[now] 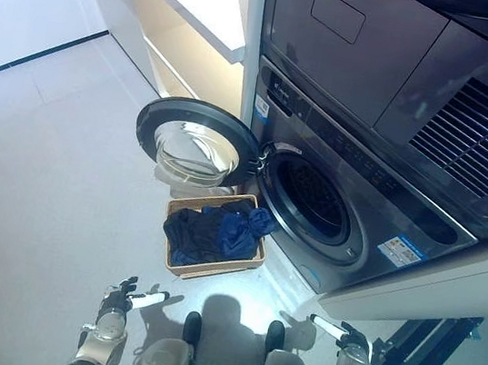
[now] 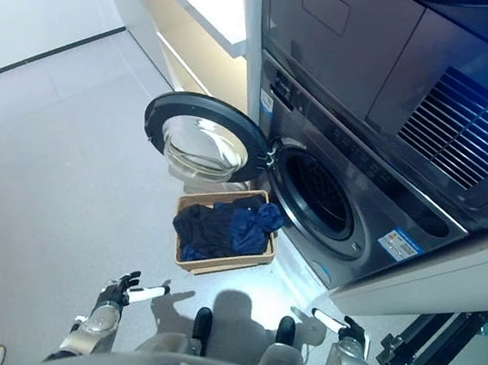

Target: Put the clothes in the basket into the washing machine.

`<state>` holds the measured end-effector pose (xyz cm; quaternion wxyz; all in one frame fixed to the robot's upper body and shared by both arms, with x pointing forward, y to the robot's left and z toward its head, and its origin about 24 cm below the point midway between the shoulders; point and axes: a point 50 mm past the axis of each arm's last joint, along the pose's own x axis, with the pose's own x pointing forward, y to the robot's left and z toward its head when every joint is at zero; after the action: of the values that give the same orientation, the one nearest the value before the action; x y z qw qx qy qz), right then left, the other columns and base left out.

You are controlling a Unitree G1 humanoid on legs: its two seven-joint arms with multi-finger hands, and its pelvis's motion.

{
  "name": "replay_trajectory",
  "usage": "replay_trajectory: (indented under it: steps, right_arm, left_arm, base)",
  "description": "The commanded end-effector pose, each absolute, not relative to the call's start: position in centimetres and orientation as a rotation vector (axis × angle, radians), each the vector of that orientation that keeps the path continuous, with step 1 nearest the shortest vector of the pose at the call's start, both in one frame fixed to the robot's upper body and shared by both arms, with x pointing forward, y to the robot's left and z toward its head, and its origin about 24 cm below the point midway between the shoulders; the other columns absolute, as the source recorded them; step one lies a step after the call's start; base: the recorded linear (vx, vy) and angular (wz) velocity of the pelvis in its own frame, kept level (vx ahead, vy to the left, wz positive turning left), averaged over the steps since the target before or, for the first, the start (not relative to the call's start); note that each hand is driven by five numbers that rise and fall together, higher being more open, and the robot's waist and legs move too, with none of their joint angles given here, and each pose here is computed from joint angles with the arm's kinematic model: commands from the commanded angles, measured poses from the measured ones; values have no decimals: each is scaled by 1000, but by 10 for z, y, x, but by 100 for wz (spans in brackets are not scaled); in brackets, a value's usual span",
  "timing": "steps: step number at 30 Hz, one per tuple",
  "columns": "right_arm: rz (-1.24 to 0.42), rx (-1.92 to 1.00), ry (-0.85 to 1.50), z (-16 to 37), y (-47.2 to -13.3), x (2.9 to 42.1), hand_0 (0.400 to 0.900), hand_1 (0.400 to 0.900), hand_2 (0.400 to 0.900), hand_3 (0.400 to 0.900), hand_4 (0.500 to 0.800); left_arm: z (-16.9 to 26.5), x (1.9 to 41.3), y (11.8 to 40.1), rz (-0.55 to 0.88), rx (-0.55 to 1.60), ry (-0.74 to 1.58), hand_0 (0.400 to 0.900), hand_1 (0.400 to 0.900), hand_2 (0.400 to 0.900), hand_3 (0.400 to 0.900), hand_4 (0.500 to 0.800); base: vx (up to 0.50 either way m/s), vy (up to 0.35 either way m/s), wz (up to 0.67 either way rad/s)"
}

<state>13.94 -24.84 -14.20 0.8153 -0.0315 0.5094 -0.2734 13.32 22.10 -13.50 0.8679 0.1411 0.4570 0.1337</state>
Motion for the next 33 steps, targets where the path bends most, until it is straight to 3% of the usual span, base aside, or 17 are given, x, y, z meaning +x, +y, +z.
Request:
replay_trajectory:
  steps: [1, 19, 24, 28, 33]
  right_arm:
    - [-572, -95, 1031, -135, -251, 156, 900, 900, 900, 900, 800]
    - [-514, -172, 974, -125, -254, 174, 900, 900, 900, 900, 800]
    - [-382, -427, 764, -83, -260, 238, 900, 900, 900, 900, 800]
    - [-254, -791, 506, -20, -256, 307, 900, 900, 900, 900, 800]
    - [-248, -1263, 187, 75, -256, 368, 900, 900, 900, 900, 800]
  left_arm:
    - [-122, 156, 234, 328, 316, 864, 900, 900, 900, 900, 800]
    - [-121, 153, 236, 339, 299, 857, 900, 900, 900, 900, 800]
    - [-114, 163, 236, 321, 305, 796, 900, 900, 900, 900, 800]
    - [-104, 173, 232, 285, 316, 721, 900, 900, 900, 900, 800]
    - [-94, 181, 215, 189, 323, 632, 900, 900, 900, 900, 800]
  base:
    - [0, 0, 0]
    - [-11, 1, 1]
    - [-135, -7, 8]
    - [-121, -18, 15]
    - [-104, 4, 18]
